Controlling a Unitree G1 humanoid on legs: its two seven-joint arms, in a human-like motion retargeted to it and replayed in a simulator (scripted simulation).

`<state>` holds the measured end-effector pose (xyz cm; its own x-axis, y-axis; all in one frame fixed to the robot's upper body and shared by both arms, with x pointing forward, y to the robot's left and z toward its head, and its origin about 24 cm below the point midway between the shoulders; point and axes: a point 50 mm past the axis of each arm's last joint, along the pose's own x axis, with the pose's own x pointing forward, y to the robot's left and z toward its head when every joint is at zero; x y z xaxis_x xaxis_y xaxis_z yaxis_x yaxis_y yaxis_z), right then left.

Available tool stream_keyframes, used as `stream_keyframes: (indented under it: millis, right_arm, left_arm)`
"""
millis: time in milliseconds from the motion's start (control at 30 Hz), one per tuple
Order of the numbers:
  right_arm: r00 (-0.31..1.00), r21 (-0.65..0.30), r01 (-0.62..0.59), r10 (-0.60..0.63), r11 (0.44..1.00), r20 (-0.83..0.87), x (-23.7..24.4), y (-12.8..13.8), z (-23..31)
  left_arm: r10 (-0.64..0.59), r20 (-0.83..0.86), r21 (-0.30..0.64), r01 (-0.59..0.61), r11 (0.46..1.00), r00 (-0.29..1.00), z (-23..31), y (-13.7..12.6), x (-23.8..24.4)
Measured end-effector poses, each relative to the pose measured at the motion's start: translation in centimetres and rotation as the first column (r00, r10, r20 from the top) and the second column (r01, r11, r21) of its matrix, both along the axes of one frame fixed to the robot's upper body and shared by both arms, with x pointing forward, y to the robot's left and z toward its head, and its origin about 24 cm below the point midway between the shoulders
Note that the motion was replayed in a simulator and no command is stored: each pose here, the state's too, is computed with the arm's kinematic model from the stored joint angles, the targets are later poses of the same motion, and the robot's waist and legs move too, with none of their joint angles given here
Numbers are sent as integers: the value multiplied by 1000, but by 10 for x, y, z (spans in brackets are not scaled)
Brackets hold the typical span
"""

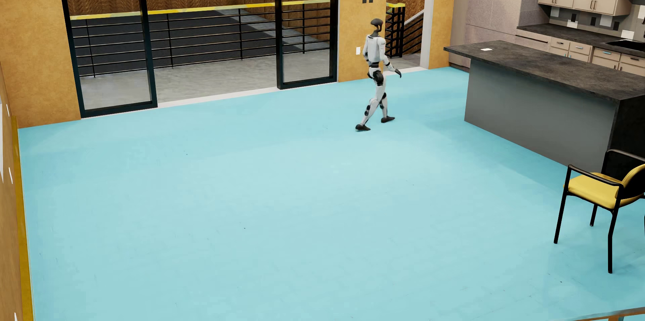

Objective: Walk to the counter

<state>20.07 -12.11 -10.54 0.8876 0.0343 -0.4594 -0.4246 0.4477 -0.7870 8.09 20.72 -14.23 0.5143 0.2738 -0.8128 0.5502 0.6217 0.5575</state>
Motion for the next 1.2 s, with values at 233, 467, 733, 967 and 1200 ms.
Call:
stream_keyframes:
  millis: [233,467,733,967,1200]
  right_arm:
    - [910,-184,-138,52,973,-410,-68,-44,-43]
    - [895,-183,272,-318,945,-312,-87,-89,-34]
    - [859,-188,224,-284,956,-426,-115,-72,-47]
    - [920,-123,91,-131,988,-370,-65,-54,-35]
    - [969,-29,143,-146,989,-200,-23,-38,-14]
  left_arm:
    - [16,29,-57,-15,998,999,-3,-22,15]
    - [-67,173,-49,77,996,983,8,-34,59]
    - [-149,214,-45,162,986,966,15,-45,78]
    - [-191,29,-59,193,979,981,-5,-41,34]
    - [-197,-81,-35,195,980,977,-12,-31,17]
